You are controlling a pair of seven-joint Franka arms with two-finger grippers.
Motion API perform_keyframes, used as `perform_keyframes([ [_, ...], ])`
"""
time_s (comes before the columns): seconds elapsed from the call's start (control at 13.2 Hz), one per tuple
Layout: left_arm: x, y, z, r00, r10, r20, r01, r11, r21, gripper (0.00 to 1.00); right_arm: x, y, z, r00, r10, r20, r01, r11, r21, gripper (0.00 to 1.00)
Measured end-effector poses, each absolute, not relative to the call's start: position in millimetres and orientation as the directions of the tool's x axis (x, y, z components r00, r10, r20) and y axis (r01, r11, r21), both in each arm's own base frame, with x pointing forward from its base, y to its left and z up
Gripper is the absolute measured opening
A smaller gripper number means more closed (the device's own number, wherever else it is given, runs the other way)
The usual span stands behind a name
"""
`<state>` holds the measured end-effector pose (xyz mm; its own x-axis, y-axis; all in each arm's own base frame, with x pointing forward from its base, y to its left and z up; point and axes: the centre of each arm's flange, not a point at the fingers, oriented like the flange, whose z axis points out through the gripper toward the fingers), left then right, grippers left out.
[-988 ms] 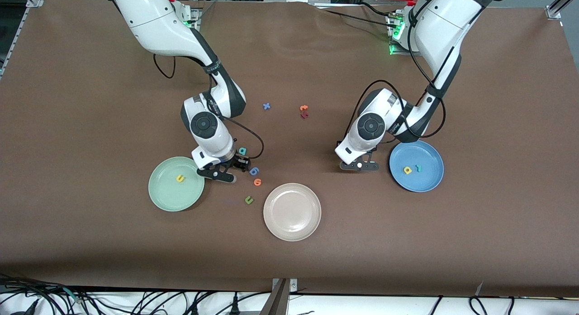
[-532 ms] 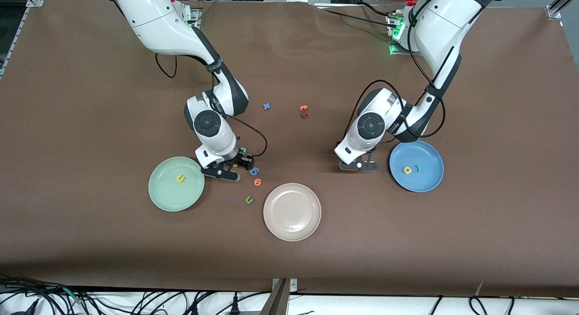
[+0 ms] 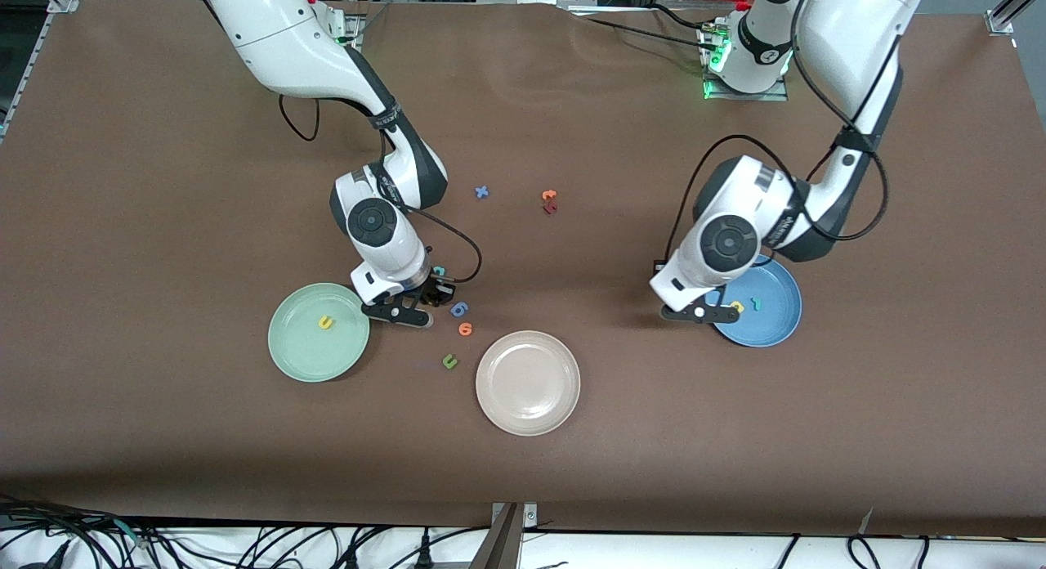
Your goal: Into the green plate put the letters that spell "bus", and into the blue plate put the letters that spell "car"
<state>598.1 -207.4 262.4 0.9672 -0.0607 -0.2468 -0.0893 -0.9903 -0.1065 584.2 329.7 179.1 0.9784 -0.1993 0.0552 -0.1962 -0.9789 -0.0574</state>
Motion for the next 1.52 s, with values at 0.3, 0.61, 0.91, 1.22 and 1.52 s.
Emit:
perform_keyframes([
  [0.3,609.5,-114.1,237.1,0.938,-0.102,-0.333,-0.13,-0.989,-0.063,0.27,591.9,319.7,186.1,0.982,-0.176,0.066,-0.173,-0.983,-0.057,0.22],
  [0.61,606.5,-106.4,214.4,0.922,-0.116,-0.369,-0.142,-0.989,-0.044,0.55,618.2,264.0,225.4,0.995,-0.098,0.026,-0.097,-0.995,-0.035,0.22],
  [0.91,608.6,-114.7,219.4,0.925,-0.128,-0.358,-0.153,-0.987,-0.04,0.96,643.9,172.3,248.4,1.0,0.016,-0.025,0.015,-0.998,-0.065,0.22],
  [1.22,622.8,-122.9,245.1,0.943,-0.138,-0.304,-0.157,-0.987,-0.038,1.0,648.6,130.3,230.4,0.996,0.076,-0.052,0.072,-0.995,-0.064,0.22],
  [1.52,645.1,-151.3,313.0,0.946,-0.161,-0.282,-0.183,-0.982,-0.055,1.0,645.7,136.9,204.9,0.994,0.085,-0.061,0.082,-0.995,-0.06,0.22],
])
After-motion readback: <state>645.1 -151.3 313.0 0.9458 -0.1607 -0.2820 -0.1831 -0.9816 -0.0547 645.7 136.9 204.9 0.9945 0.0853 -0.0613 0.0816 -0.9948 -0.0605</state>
